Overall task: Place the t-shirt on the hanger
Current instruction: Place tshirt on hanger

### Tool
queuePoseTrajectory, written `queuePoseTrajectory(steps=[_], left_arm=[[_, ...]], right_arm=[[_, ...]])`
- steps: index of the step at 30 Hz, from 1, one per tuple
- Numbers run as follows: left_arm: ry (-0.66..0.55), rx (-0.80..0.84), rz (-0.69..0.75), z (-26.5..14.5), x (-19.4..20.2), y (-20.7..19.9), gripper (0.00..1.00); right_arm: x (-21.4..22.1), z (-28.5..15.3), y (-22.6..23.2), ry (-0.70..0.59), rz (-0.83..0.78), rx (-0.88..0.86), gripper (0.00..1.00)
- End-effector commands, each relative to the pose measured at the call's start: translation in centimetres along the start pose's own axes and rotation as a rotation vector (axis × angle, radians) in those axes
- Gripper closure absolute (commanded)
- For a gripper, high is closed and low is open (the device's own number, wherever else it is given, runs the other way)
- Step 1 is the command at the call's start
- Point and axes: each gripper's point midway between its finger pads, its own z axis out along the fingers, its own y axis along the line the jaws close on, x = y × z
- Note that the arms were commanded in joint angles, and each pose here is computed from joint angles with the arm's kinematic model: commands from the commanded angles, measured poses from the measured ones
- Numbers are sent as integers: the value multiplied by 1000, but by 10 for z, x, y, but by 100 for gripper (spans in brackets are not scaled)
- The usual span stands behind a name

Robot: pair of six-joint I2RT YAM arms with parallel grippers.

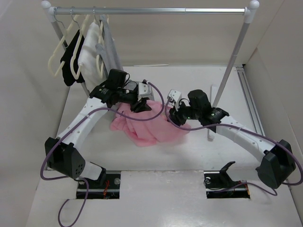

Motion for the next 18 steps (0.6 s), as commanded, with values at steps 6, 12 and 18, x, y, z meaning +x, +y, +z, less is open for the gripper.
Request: queuePoseTrajectory(steps=[6, 12, 18], left_arm=[[-82, -18, 59, -16, -34, 8, 100], [16, -130, 110, -47, -32, 32, 83], [72, -187, 166, -65, -24, 48, 57]], right_arm=[[-44, -5, -4, -142, -22, 23, 100], [-27, -51, -22, -103, 35, 135, 100], [-6, -87, -31, -43, 61, 211, 100]])
